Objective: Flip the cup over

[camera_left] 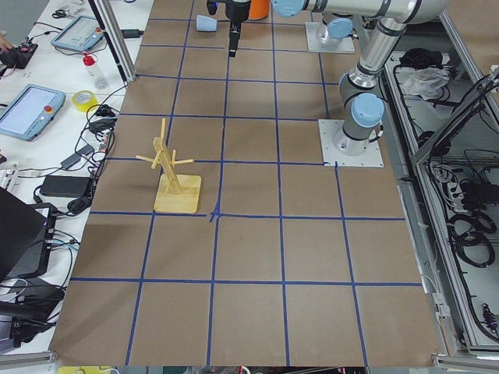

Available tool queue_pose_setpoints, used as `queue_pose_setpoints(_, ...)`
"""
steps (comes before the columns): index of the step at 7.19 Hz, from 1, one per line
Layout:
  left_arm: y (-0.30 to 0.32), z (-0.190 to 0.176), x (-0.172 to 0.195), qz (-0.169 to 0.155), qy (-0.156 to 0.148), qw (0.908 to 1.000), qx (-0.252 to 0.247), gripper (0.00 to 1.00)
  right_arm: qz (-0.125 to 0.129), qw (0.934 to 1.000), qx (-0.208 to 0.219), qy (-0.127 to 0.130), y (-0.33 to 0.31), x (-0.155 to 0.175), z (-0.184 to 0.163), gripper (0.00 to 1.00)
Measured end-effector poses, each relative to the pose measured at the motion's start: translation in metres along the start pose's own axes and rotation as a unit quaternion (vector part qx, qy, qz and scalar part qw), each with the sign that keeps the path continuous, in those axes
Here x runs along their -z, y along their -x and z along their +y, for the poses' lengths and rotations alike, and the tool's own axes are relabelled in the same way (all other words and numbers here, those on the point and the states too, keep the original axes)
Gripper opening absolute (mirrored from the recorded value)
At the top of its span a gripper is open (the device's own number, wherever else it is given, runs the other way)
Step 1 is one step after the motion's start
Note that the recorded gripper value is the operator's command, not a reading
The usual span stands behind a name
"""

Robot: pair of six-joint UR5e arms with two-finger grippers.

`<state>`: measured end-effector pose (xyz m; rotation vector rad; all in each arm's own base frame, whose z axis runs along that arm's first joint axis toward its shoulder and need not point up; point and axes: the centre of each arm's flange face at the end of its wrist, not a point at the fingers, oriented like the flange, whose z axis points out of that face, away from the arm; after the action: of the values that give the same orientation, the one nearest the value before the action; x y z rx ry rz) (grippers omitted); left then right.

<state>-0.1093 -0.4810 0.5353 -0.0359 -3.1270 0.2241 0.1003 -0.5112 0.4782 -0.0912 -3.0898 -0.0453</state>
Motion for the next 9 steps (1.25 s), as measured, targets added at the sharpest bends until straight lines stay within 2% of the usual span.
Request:
queue_pose_setpoints(3, 0.000, -0.001, 0.001, 0.000, -0.001, 1.0000, 0.000, 1.00, 0.002, 0.9999, -0.006, 0.011, -0.002, -0.019, -0.016, 1.00)
queue_pose_setpoints(4, 0.000, -0.001, 0.000, 0.001, -0.001, 1.0000, 0.000, 1.00, 0.011, 0.9999, -0.008, 0.009, -0.008, -0.029, -0.027, 1.00)
queue_pose_setpoints(6, -0.001, -0.002, -0.001, 0.003, -0.004, 1.0000, -0.003, 1.00, 0.035, 0.9992, -0.018, -0.009, -0.024, -0.054, -0.059, 1.00)
queue_pose_setpoints(9, -0.001, -0.008, -0.001, 0.004, -0.021, 0.9998, -0.005, 1.00, 0.043, 0.9977, -0.023, -0.048, -0.032, -0.126, -0.123, 1.00)
